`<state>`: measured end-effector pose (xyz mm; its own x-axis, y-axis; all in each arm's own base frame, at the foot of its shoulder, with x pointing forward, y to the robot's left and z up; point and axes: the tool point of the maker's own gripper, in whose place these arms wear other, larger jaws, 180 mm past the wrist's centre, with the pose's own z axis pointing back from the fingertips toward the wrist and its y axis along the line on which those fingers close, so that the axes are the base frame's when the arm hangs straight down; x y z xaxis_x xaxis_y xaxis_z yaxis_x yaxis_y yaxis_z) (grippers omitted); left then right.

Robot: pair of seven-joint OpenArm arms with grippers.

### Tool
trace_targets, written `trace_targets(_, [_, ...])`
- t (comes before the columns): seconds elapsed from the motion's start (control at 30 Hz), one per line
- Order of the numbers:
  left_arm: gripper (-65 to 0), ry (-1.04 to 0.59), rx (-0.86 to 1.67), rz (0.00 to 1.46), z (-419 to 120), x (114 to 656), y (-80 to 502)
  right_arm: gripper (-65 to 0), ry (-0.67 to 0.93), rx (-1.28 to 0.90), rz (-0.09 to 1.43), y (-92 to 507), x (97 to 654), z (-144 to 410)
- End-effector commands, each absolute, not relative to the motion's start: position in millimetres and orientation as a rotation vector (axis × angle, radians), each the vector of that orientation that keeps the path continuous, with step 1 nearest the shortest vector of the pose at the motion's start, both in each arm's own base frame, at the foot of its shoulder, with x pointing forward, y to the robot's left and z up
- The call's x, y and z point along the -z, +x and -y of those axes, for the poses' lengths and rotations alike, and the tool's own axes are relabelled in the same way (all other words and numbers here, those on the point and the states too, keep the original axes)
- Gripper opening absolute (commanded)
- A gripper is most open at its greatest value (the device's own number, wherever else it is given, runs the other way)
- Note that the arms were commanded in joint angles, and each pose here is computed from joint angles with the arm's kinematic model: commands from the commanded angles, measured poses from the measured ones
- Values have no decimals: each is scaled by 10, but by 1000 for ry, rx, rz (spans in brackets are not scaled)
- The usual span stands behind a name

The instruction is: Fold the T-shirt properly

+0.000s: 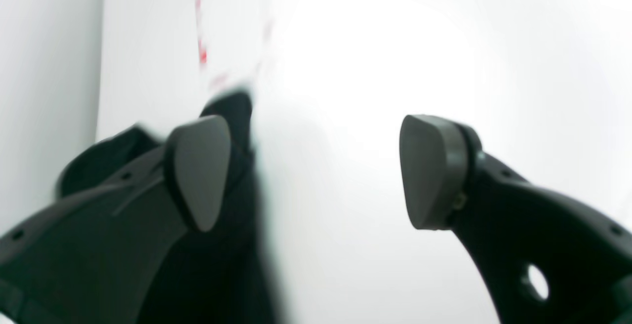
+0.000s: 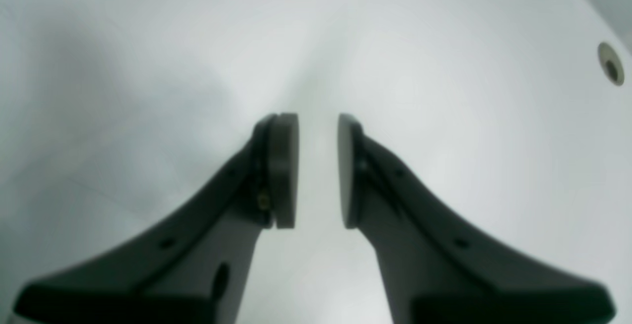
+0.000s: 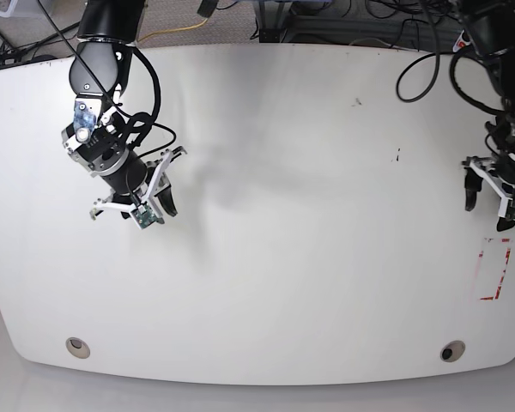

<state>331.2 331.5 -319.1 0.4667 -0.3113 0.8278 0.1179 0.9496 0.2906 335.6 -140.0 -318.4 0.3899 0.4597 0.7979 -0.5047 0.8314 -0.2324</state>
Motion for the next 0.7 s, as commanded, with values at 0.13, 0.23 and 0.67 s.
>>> trace_targets(0.13, [-151, 161, 204, 1292, -2576, 3165, 3334, -520, 44, -546, 1180, 3354, 3120, 1660])
trace_targets(0.23, [-151, 148, 164, 1328, -2300, 3299, 3178, -520, 72, -497, 1204, 3254, 3228, 1755])
trace_targets(0.67, [-151, -7, 153, 1238, -1428, 3463, 2028, -520, 191, -276, 1074, 2348, 3776, 2012])
